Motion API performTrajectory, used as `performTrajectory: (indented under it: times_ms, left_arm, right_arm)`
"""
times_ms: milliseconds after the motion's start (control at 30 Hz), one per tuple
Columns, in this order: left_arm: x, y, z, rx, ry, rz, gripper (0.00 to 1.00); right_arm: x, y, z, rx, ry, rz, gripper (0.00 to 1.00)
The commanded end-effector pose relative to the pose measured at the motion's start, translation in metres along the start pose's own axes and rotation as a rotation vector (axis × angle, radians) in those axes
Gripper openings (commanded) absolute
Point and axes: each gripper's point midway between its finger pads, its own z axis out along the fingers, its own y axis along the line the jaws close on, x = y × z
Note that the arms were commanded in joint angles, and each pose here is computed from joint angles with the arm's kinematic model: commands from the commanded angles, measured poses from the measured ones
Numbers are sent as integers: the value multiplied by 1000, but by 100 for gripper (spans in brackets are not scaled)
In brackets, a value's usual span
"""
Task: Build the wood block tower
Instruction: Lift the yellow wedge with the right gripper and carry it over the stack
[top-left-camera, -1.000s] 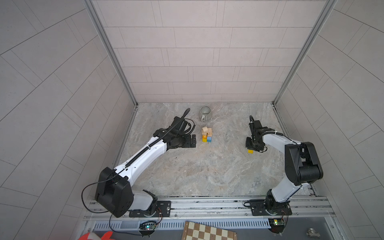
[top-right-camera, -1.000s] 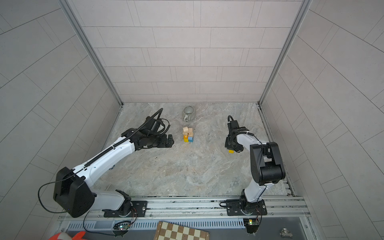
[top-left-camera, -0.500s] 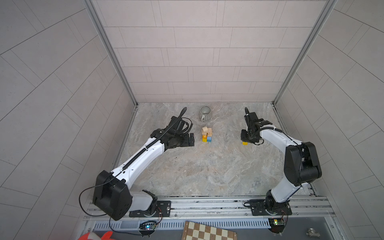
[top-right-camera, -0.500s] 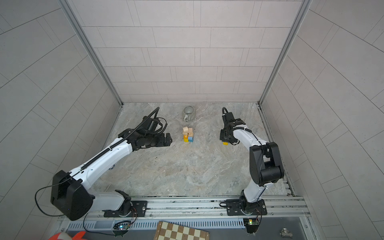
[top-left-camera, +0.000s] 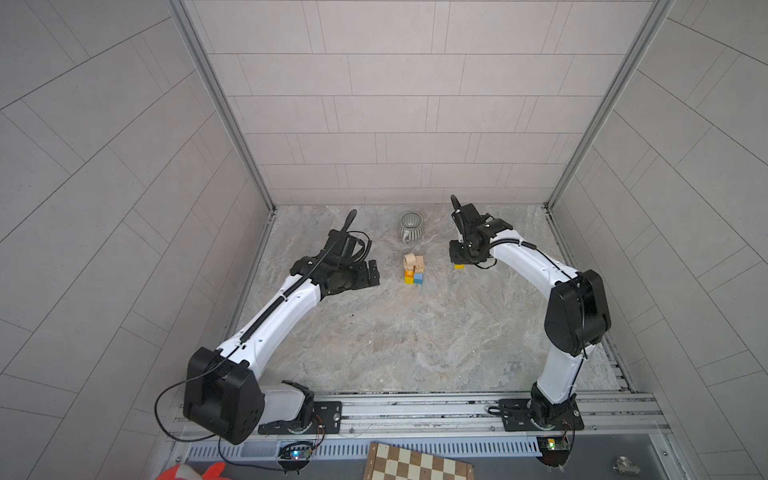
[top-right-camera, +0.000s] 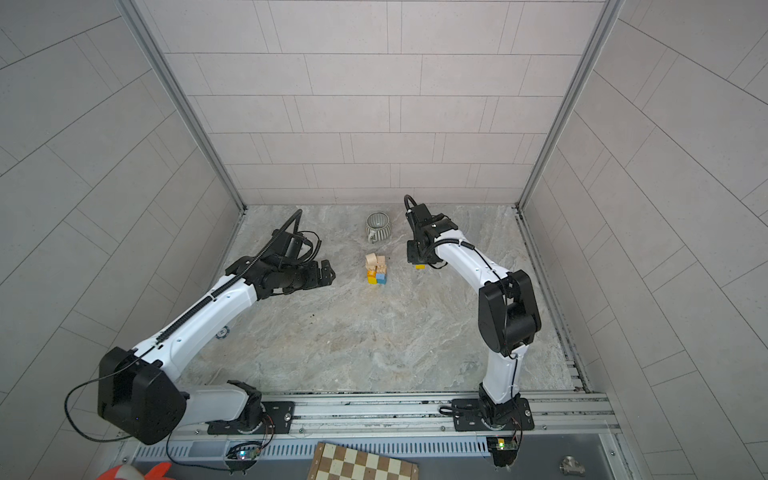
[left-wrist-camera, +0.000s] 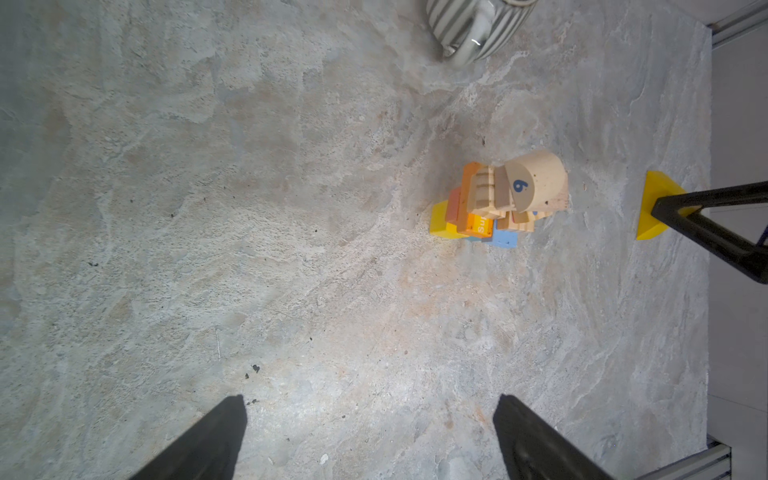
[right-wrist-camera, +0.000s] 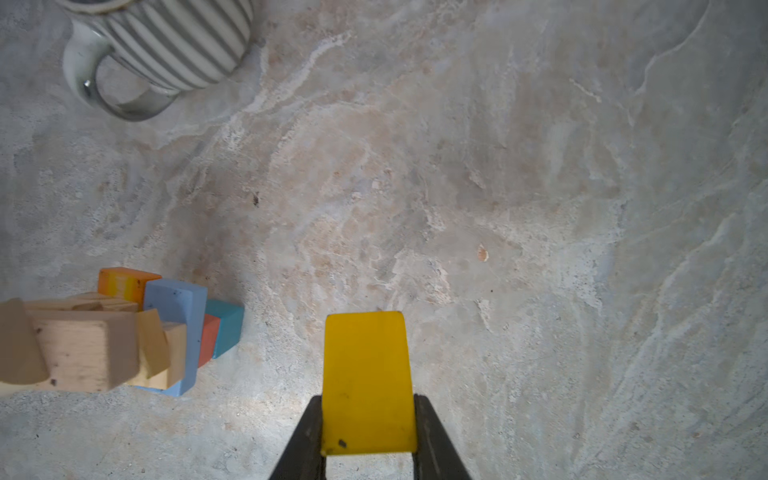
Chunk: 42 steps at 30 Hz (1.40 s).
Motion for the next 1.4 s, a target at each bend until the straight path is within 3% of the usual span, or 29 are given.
performTrajectory:
  times_ms: [0,600,1367]
  left_arm:
    - [-5,2,-4,18,-19,-6,100]
    - [-12,16,-7,2,-47,-48,100]
    - [-12,16,-6,20,-44,-60,100]
  right_arm:
    - [-2,12,-7,23,20,-37,22]
    - [-4,96,-1,-54,42,-168,23]
    - [-10,106,1,-35,38,-169,25]
